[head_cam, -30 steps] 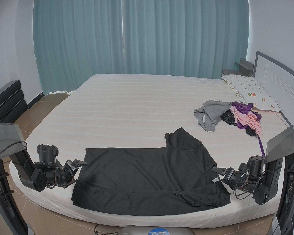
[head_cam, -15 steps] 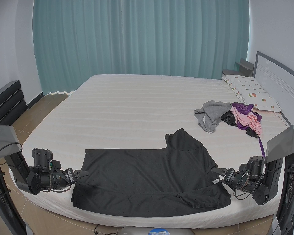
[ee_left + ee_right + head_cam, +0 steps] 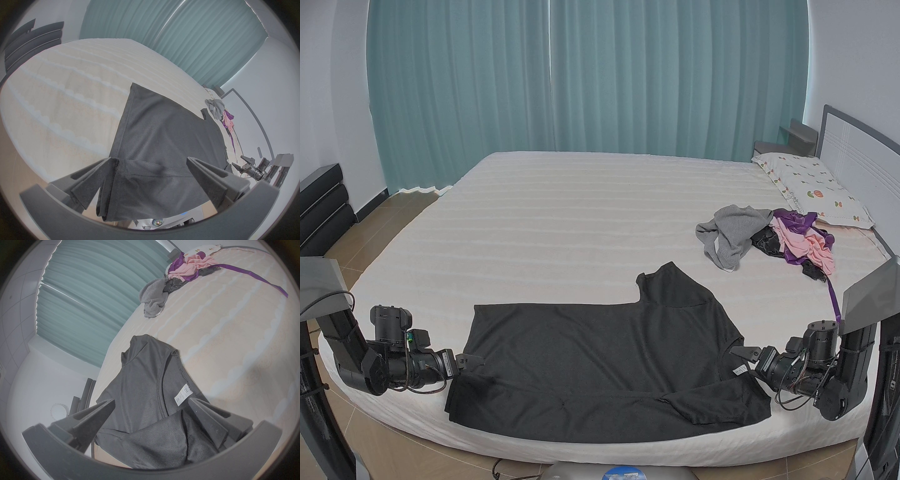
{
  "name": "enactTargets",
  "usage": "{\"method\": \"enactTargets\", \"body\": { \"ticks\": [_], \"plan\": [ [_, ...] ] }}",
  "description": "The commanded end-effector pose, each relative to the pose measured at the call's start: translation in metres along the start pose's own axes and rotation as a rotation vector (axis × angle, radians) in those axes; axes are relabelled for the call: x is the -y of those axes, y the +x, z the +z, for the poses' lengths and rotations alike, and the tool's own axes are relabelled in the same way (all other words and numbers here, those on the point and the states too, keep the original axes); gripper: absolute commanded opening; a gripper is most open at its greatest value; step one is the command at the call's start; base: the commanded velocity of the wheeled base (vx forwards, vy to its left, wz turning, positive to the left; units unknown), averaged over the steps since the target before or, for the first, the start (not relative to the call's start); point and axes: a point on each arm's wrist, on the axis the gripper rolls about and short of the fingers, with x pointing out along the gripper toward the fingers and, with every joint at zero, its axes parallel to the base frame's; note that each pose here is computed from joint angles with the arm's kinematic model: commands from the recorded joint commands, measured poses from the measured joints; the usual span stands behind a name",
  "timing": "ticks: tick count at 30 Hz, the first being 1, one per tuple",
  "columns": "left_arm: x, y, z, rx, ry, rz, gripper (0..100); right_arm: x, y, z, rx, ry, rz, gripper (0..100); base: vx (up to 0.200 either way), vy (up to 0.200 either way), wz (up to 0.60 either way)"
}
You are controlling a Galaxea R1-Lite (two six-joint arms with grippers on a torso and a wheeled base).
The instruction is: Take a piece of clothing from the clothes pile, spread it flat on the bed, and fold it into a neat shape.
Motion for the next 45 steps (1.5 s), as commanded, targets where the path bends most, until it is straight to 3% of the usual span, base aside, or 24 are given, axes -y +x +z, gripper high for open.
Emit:
{"method": "enactTargets", "body": {
  "ticks": [1, 9, 10, 23, 28, 32, 34, 40, 43, 45],
  "plan": [
    [-0.007, 0.007, 0.0, -0.01, -0.006, 0.013, 100, -0.001, 0.001, 0.0, 0.004, -0.005, 0.008, 100, 0.0, 0.0, 0.0],
    [-0.015, 0.014, -0.003, -0.031, 0.001, 0.025, 100, -0.001, 0.001, -0.001, 0.002, -0.004, 0.007, 100, 0.0, 0.0, 0.0],
    [-0.015, 0.014, -0.004, -0.032, 0.0, 0.025, 0, -0.001, 0.001, -0.001, 0.002, -0.004, 0.007, 100, 0.0, 0.0, 0.0],
    [-0.025, 0.007, -0.007, -0.032, -0.035, 0.053, 0, -0.003, -0.002, 0.004, 0.027, -0.009, 0.013, 100, 0.0, 0.0, 0.0],
    [-0.018, -0.006, -0.006, -0.009, -0.031, 0.045, 0, -0.009, -0.01, 0.007, 0.045, -0.021, 0.027, 100, 0.0, 0.0, 0.0],
    [-0.015, -0.012, -0.006, 0.002, -0.033, 0.041, 0, -0.013, -0.011, 0.011, 0.056, -0.075, 0.047, 100, 0.0, 0.0, 0.0],
    [-0.014, -0.014, -0.008, -0.001, -0.034, 0.042, 0, -0.01, -0.005, 0.013, 0.059, -0.149, 0.042, 100, 0.0, 0.0, 0.0],
    [-0.015, -0.015, -0.01, -0.006, -0.038, 0.044, 0, 0.004, -0.003, 0.0, -0.094, -0.235, 0.117, 100, 0.0, 0.0, 0.0],
    [-0.015, -0.015, -0.01, -0.006, -0.038, 0.044, 0, 0.008, -0.003, 0.0, -0.114, -0.242, 0.126, 100, 0.0, 0.0, 0.0],
    [-0.015, -0.014, -0.01, -0.009, -0.039, 0.045, 0, 0.021, -0.002, -0.002, -0.142, -0.299, 0.122, 100, 0.0, 0.0, 0.0]
  ]
}}
